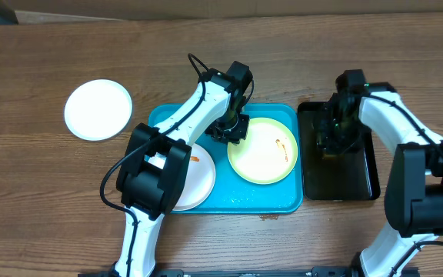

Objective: Clean dirty plates on tray and stack at the side
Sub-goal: 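Lower right gripper into the black tray and grasp the sponge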

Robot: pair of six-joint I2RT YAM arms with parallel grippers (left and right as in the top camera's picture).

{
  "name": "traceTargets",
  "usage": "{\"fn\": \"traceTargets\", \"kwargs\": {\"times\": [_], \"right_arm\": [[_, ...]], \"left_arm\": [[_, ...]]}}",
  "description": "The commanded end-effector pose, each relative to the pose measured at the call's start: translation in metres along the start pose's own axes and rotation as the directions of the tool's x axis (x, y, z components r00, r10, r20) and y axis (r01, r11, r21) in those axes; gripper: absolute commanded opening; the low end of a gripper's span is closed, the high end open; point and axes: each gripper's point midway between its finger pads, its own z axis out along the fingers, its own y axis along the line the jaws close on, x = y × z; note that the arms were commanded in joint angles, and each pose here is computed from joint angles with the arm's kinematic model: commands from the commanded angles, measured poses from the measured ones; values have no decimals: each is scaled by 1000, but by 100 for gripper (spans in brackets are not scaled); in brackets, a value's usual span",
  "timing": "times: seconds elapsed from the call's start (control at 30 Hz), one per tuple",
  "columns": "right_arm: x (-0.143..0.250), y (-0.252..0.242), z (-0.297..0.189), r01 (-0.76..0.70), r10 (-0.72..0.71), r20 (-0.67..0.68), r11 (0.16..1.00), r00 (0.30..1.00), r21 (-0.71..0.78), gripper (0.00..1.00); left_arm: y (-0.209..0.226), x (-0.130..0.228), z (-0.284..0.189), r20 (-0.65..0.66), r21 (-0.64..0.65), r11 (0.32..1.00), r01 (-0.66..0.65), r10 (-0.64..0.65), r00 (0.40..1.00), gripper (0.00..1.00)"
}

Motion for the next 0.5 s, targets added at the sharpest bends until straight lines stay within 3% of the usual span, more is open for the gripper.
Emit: {"fn": "traceTargets", "kwargs": {"times": [0.0, 0.03, 0.1, 0.17, 0.23, 0.27, 0.3, 0.37, 0.47], "right_arm": [[5, 6, 2, 24, -24, 14, 1000, 1000, 4, 50], [6, 5, 4, 26, -26, 11, 1000, 1000, 11, 33], [8, 5, 4, 26, -26, 6, 1000, 1000, 13, 13], [9, 5, 3, 25, -25, 0, 1000, 1000, 12, 5], [9, 6, -1, 24, -24, -8, 1000, 1000, 13, 4], [9, 6, -5, 24, -24, -9, 1000, 1000, 14, 5], [7, 7, -9, 24, -24, -8, 1000, 1000, 13, 14], [2, 8, -19, 24, -24, 0, 1000, 1000, 12, 44], [-7, 10, -30, 25, -25, 26, 1000, 999, 11, 61]], "left_arm": [[0, 3, 5, -14, -11, 1000, 2, -3, 1000, 24], [0, 4, 5, -16, -12, 1000, 3, -3, 1000, 24], [1, 5, 5, -20, -14, 1000, 3, -4, 1000, 24], [1, 5, 5, -22, -15, 1000, 3, -4, 1000, 24], [1, 6, 5, -23, -15, 1000, 4, -4, 1000, 24], [1, 6, 5, -24, -15, 1000, 4, -4, 1000, 24], [1, 6, 5, -24, -16, 1000, 4, -4, 1000, 24], [1, 6, 5, -24, -15, 1000, 4, -4, 1000, 24], [1, 6, 5, -25, -15, 1000, 4, -4, 1000, 24]]}}
